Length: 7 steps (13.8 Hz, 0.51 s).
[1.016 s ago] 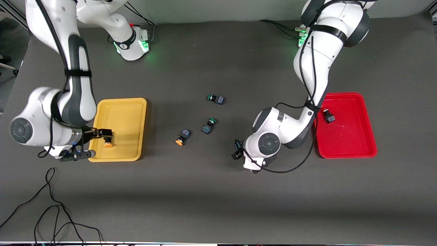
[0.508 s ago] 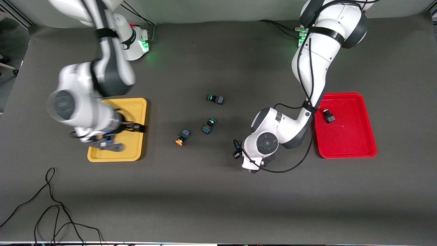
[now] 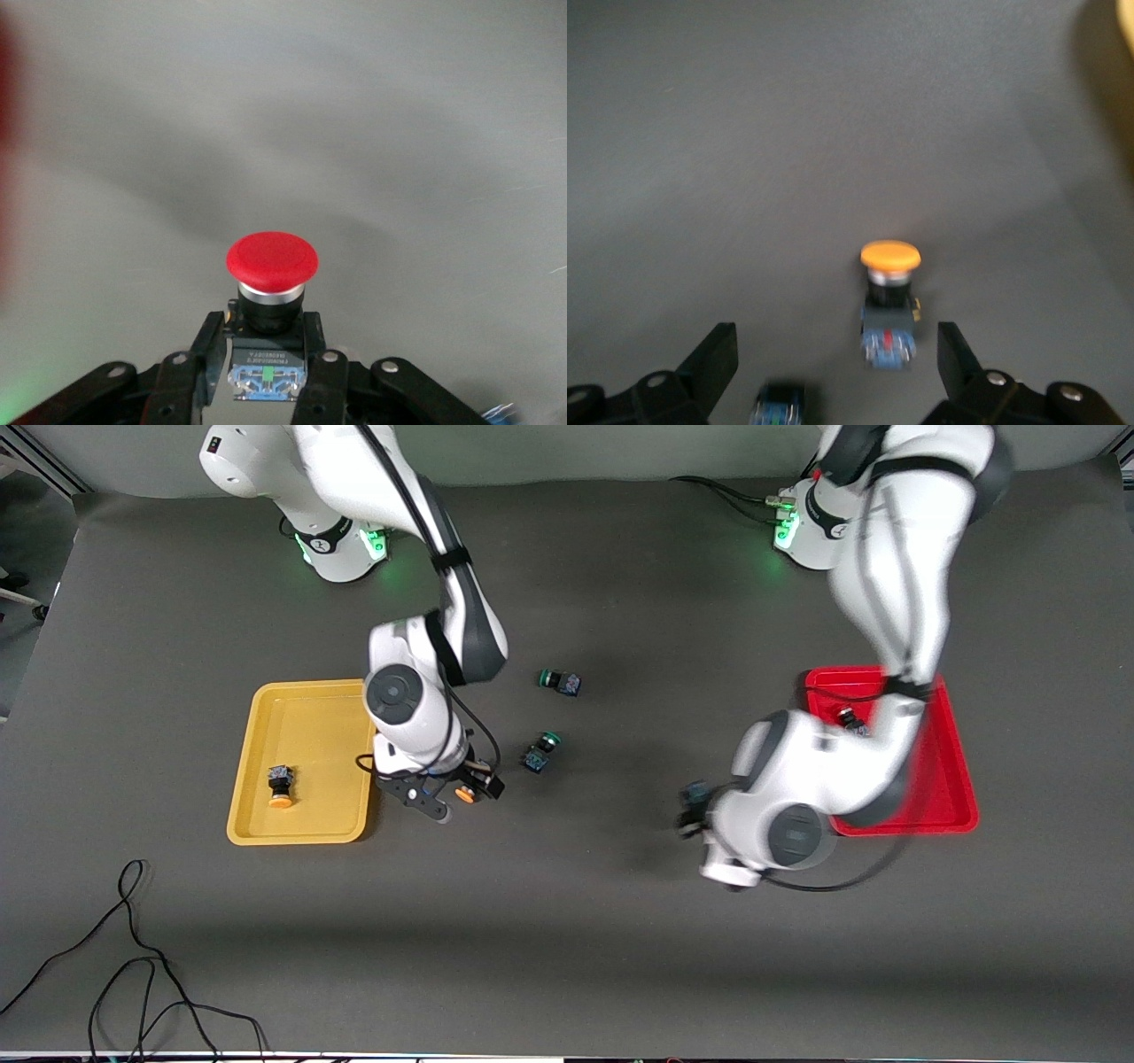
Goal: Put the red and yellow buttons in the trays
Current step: 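Carry the red button into the red tray with the left gripper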
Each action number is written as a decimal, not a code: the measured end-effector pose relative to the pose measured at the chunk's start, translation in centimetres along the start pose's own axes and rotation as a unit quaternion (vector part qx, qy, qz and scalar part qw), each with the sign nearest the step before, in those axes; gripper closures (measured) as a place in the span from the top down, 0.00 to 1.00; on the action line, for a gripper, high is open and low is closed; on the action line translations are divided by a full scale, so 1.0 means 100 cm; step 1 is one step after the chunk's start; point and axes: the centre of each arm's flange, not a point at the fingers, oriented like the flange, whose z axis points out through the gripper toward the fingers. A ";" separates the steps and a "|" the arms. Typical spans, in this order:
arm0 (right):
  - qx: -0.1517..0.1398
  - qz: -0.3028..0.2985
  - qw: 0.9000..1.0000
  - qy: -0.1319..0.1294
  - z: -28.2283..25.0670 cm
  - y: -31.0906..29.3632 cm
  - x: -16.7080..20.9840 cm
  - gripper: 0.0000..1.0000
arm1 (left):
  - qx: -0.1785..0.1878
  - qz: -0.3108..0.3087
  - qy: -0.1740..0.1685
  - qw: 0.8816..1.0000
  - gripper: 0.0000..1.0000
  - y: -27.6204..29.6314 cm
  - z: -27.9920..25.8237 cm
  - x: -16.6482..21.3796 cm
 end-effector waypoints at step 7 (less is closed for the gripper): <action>0.002 0.021 1.000 0.009 0.055 0.004 -0.009 0.98 | 0.079 0.129 -0.003 0.989 0.40 -0.221 0.033 0.105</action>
